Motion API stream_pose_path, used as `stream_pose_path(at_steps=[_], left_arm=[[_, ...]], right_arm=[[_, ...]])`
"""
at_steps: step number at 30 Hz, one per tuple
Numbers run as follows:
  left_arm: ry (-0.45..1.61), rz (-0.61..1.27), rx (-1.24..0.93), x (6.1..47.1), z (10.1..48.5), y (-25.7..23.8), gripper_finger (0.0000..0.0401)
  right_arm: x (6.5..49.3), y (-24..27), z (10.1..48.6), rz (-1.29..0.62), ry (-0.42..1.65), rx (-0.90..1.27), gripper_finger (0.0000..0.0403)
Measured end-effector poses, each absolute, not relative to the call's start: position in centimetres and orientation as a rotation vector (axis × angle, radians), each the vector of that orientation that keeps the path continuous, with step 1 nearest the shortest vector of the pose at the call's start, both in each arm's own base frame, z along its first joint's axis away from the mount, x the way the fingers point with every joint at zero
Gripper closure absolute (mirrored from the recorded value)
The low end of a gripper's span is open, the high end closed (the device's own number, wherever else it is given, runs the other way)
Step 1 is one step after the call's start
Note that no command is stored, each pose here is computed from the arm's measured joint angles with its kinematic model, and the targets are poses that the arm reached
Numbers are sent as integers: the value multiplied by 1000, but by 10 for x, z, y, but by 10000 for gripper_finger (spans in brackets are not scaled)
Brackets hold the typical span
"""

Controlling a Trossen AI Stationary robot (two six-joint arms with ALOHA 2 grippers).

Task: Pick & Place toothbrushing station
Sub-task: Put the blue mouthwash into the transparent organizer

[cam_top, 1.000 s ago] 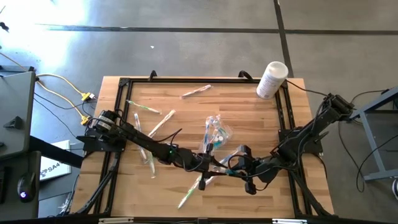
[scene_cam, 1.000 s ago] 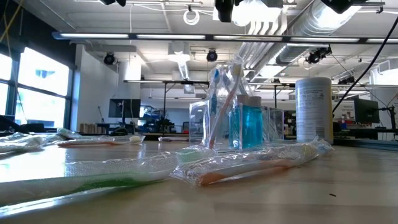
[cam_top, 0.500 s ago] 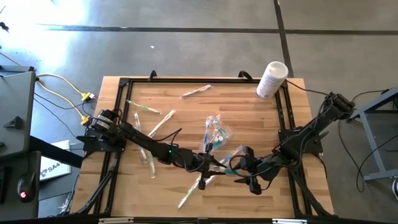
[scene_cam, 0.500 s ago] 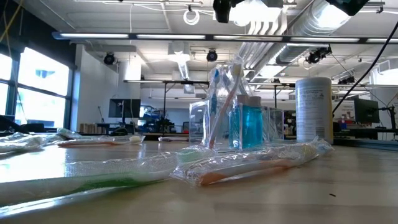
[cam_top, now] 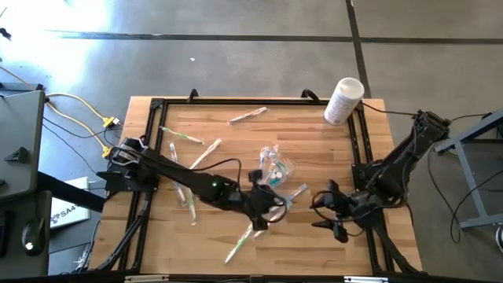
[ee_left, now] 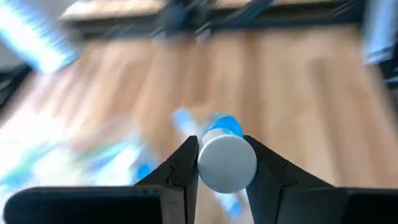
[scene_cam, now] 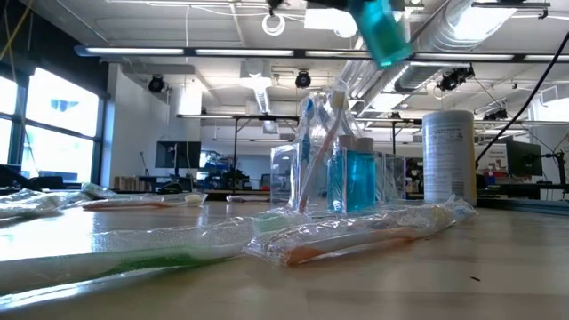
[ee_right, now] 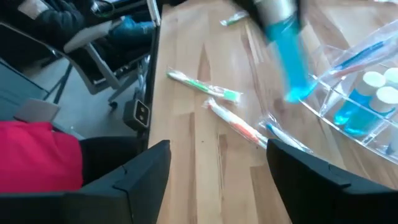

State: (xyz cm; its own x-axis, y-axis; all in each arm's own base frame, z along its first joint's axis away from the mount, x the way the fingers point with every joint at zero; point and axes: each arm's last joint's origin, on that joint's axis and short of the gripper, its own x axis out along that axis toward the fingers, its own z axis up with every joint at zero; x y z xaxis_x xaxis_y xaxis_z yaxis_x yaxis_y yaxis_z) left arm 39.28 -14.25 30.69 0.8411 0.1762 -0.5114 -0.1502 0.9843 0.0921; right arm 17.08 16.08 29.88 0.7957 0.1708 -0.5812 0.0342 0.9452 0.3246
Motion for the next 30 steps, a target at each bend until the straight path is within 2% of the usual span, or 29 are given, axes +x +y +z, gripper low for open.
stream_pose_path(at_steps=[5,10,18,30], left_arm=[[712,412,-5,370,332,-133,314],[755,521,-106,368,334,-115,314],[786,605,-181,377,326,-78,314],[768,561,-303,390,315,-55,314]], right_arm=[[159,169,297,51,632,316,144],[152,174,297,28,596,295,144],[150,175,298,25,588,304,144],[149,176,296,30,592,293,144]])
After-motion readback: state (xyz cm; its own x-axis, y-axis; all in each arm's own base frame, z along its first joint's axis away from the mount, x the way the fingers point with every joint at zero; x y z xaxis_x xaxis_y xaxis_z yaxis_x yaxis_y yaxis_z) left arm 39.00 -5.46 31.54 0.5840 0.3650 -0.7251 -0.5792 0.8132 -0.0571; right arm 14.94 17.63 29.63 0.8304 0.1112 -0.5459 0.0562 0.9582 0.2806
